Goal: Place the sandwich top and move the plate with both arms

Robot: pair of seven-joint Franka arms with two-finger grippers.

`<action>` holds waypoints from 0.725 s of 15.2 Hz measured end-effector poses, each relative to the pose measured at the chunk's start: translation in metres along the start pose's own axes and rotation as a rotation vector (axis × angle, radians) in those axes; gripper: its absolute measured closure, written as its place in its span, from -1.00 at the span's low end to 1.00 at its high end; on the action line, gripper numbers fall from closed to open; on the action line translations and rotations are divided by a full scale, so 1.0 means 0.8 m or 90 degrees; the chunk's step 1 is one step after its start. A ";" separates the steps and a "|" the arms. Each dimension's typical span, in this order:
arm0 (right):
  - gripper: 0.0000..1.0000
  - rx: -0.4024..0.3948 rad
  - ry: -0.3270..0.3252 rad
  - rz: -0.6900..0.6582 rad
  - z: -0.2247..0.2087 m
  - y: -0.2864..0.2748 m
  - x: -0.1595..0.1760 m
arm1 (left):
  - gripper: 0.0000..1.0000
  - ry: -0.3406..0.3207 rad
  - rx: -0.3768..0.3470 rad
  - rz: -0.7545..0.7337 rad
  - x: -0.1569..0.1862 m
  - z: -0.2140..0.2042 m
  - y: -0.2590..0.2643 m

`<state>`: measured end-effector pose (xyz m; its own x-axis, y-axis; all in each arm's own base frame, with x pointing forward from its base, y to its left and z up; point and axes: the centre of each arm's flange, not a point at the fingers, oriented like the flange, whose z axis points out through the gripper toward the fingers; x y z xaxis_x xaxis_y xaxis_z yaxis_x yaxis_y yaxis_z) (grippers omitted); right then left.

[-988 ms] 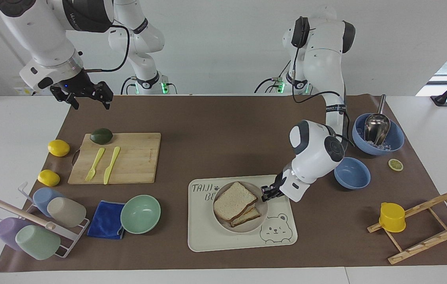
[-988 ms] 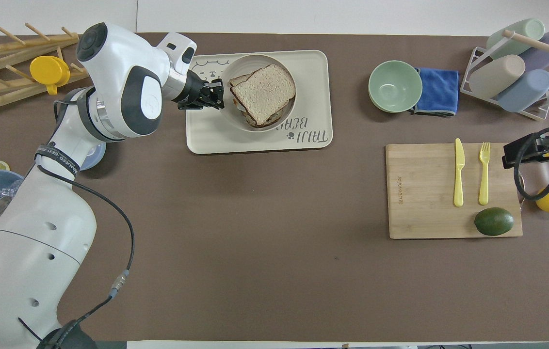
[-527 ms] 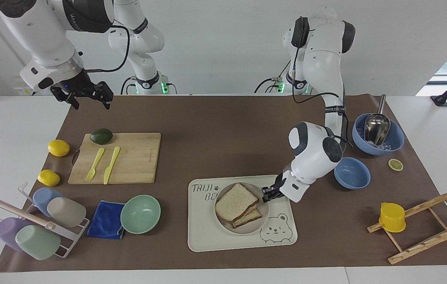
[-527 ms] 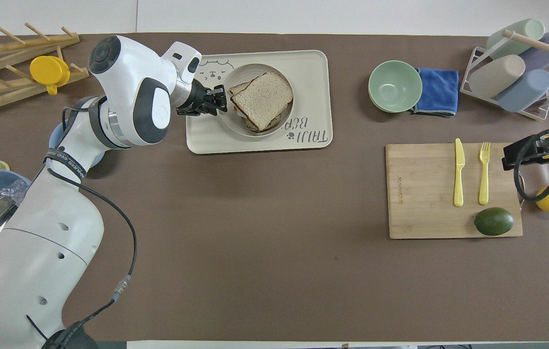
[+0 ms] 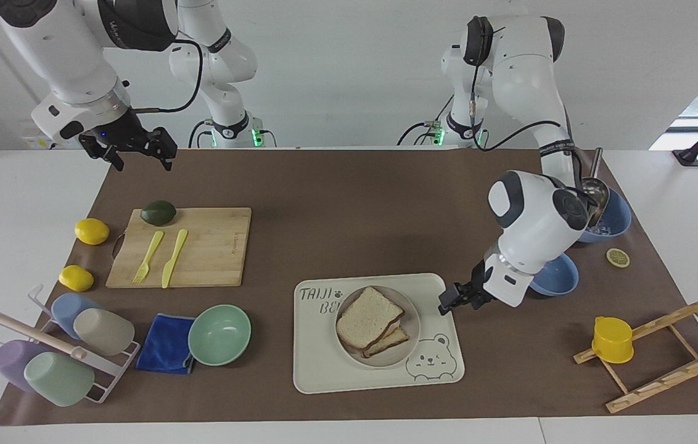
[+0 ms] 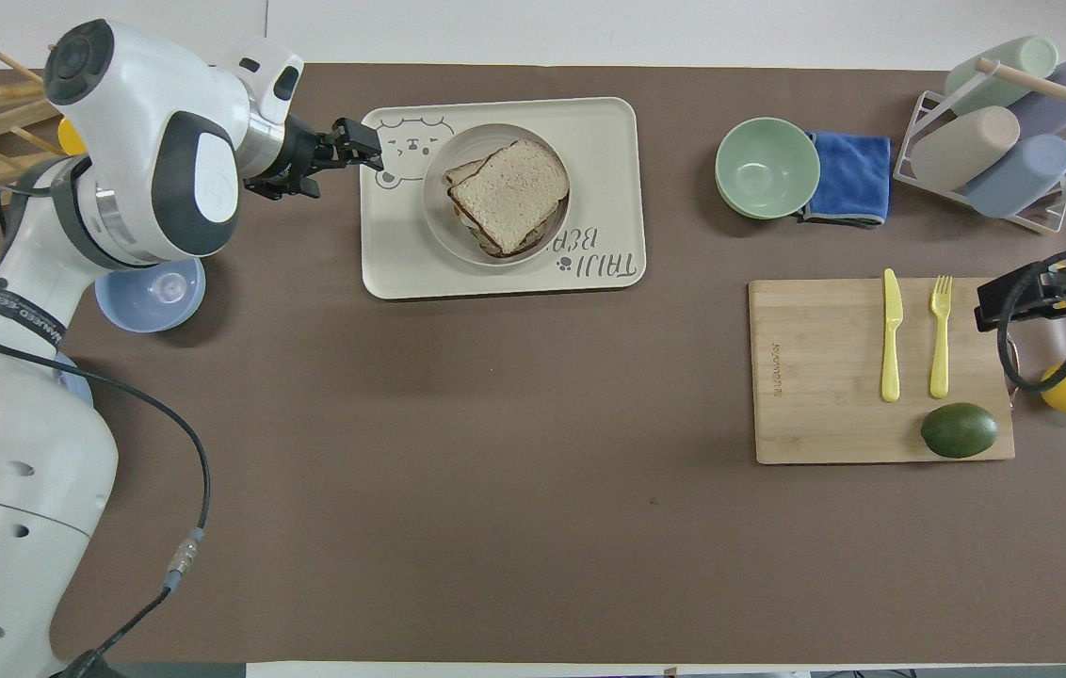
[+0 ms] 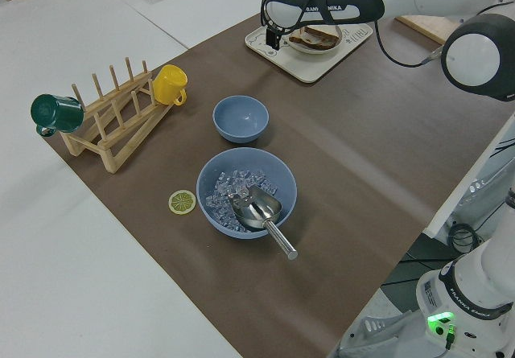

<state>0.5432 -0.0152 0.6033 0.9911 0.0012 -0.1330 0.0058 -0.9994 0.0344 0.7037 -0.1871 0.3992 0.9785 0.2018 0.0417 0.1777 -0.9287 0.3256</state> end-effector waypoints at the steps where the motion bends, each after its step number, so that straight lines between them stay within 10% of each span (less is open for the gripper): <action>1: -1.00 0.000 0.000 0.000 0.000 0.000 0.000 | -1.00 0.007 0.006 -0.007 0.005 -0.023 -0.012; 11: -1.00 0.000 0.000 0.000 0.000 0.000 0.000 | -1.00 -0.016 0.141 0.019 -0.025 -0.180 -0.060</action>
<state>0.5431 -0.0152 0.6032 0.9911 0.0012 -0.1333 0.0058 -0.9994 0.0343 0.6610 -0.1021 0.5186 0.9856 0.1673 0.0239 0.1637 -0.9805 0.1091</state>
